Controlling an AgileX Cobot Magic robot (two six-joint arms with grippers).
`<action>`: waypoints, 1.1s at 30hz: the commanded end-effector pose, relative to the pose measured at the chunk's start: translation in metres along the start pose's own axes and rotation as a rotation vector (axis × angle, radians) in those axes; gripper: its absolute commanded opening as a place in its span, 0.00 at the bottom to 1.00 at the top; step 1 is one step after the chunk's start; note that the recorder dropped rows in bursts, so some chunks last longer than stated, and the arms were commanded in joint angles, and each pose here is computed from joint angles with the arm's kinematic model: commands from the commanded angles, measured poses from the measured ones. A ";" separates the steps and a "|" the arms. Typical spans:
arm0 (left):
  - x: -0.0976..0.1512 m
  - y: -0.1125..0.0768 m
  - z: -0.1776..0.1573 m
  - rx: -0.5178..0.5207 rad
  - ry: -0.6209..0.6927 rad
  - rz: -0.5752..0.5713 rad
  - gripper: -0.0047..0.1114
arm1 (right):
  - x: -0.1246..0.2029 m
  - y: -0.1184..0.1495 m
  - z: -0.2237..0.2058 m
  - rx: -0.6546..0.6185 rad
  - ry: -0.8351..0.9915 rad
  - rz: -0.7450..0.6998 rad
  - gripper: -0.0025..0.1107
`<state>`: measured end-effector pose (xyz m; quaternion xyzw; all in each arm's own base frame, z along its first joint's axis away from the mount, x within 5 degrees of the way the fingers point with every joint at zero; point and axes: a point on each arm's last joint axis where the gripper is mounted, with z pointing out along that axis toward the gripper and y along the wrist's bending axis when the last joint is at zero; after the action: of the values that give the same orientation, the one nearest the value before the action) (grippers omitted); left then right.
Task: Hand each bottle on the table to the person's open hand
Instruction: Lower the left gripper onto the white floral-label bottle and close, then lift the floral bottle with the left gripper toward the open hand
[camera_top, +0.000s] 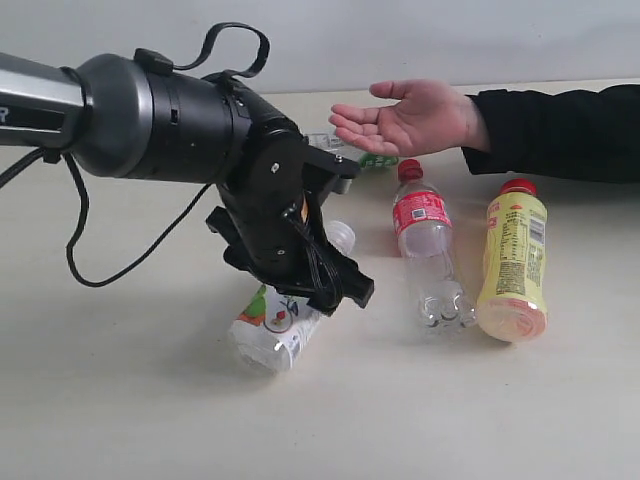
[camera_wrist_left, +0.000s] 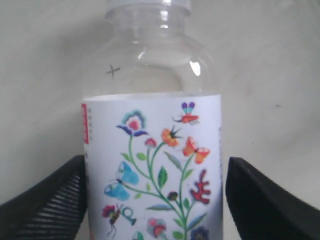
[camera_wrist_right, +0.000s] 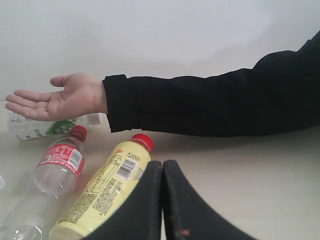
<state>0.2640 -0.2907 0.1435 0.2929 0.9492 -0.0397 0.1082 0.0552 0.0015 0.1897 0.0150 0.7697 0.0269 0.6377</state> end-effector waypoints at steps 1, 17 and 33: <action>0.000 -0.002 0.008 0.000 0.004 -0.003 0.66 | 0.001 0.000 0.000 0.005 -0.006 -0.005 0.02; -0.012 -0.004 -0.025 0.021 -0.083 -0.002 0.04 | 0.001 0.000 0.000 0.005 -0.006 -0.005 0.02; -0.077 -0.016 -0.120 0.191 -0.471 -0.256 0.04 | 0.001 0.000 0.000 0.005 -0.006 -0.005 0.02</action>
<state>0.2914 -0.3221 0.2539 0.2040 0.9314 -0.1596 0.2556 0.0552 0.0015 0.1897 0.0150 0.7697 0.0269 0.6377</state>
